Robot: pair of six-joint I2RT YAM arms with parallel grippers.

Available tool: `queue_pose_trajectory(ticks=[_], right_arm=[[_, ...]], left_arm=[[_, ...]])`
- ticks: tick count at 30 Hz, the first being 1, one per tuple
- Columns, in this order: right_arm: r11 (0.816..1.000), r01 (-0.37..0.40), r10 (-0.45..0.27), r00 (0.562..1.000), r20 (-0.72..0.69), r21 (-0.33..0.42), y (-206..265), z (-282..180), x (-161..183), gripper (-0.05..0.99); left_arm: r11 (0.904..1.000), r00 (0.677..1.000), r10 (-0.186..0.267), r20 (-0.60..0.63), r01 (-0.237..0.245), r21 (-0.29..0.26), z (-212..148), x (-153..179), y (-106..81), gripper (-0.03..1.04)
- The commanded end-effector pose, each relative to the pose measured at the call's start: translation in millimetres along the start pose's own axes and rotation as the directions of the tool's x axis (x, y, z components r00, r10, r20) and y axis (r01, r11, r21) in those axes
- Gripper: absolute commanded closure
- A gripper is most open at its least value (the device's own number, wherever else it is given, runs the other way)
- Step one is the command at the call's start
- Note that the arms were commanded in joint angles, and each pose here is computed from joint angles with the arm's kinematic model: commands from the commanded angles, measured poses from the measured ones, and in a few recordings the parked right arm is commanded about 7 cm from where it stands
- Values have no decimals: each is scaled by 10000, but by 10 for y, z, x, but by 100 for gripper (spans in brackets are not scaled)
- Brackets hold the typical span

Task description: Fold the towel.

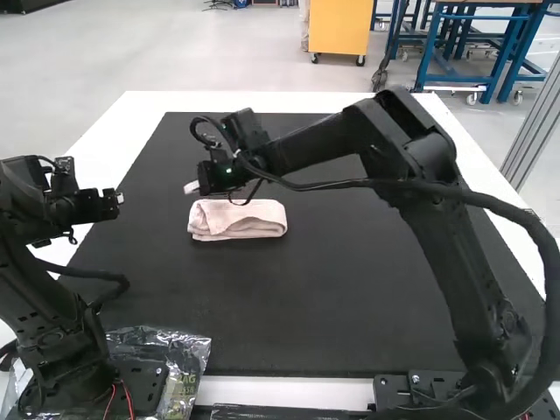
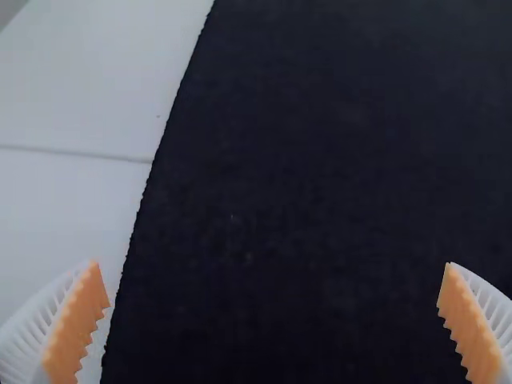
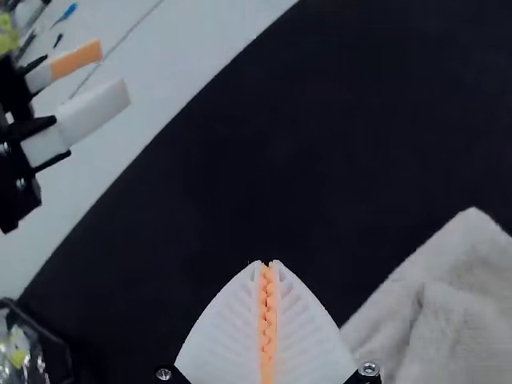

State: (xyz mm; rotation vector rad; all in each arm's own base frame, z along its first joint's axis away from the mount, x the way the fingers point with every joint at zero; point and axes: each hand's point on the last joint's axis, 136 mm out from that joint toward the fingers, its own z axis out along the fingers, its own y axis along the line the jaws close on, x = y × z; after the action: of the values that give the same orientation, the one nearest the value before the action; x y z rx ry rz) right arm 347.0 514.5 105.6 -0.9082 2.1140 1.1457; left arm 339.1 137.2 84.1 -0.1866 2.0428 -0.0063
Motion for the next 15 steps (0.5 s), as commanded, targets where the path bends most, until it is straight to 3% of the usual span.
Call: queue_pose_trajectory(ticks=[1,15], right_arm=[[9977,666,-675,9950,730,156,-60,-313,-316,96],[9961,427,-496,9947,897,772,-749,-307,206,96]], left_arm=[[10000,9999,-29,119,28,61,-28,-31,-13,4],[9993,10000,-24,-12,24,380,-6,14,-132,4]])
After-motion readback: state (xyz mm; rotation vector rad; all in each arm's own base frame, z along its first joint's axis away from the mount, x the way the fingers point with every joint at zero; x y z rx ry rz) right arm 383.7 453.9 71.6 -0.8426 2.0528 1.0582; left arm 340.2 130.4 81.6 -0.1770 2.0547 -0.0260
